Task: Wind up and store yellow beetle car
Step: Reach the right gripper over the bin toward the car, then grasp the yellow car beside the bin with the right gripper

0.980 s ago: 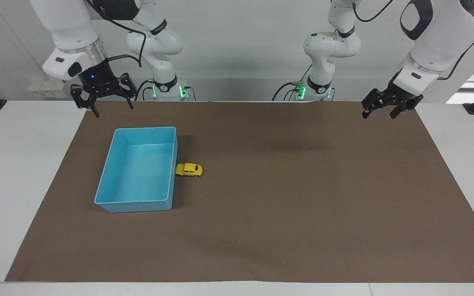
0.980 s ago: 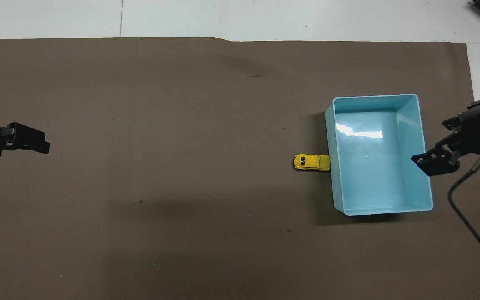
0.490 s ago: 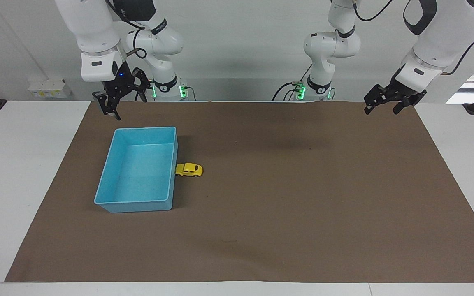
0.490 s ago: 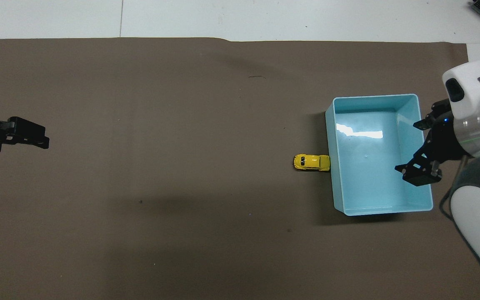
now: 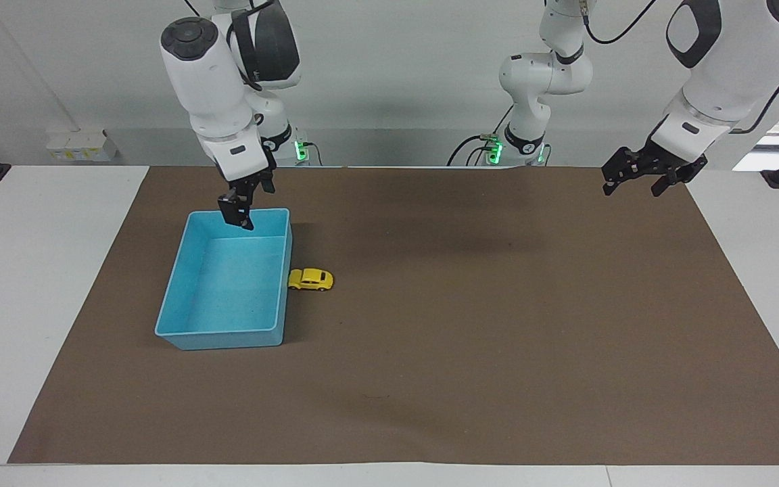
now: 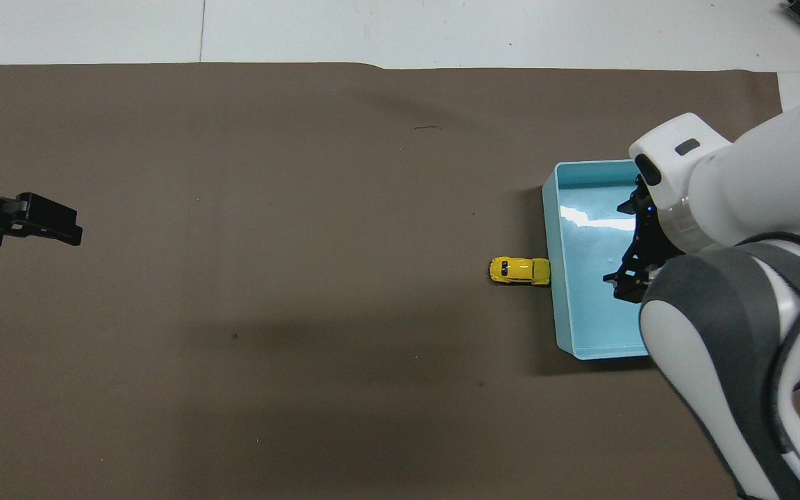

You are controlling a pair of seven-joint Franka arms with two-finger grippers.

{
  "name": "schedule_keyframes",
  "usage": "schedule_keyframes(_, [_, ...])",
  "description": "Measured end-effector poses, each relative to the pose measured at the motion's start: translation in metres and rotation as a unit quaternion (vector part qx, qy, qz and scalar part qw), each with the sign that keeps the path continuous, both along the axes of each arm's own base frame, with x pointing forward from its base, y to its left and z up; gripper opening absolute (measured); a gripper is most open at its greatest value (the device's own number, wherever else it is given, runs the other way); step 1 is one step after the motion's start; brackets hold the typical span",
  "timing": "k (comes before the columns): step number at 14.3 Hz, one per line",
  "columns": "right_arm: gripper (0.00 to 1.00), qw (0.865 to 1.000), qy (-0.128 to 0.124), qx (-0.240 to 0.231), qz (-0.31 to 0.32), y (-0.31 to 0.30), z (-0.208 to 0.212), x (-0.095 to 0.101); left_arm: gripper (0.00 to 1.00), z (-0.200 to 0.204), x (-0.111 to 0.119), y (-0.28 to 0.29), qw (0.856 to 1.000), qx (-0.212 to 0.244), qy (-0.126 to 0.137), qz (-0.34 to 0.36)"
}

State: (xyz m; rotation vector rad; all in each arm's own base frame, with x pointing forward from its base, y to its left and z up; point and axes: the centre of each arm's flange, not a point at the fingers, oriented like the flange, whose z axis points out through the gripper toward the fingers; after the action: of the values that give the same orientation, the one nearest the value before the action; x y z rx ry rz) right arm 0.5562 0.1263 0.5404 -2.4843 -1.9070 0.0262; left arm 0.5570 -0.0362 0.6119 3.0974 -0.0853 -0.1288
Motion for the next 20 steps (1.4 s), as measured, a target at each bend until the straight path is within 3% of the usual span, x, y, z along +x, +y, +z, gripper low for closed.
schedule_keyframes(4, [1.00, 1.000, 0.000, -0.004, 0.027, 0.030, -0.039, 0.006, 1.00, 0.001, 0.000, 0.006, 1.000, 0.000, -0.001, 0.005])
schedule_keyframes(20, [1.00, 0.998, -0.019, -0.007, 0.062, 0.043, -0.157, 0.000, 1.00, 0.001, 0.000, 0.007, 1.000, 0.000, -0.002, 0.005])
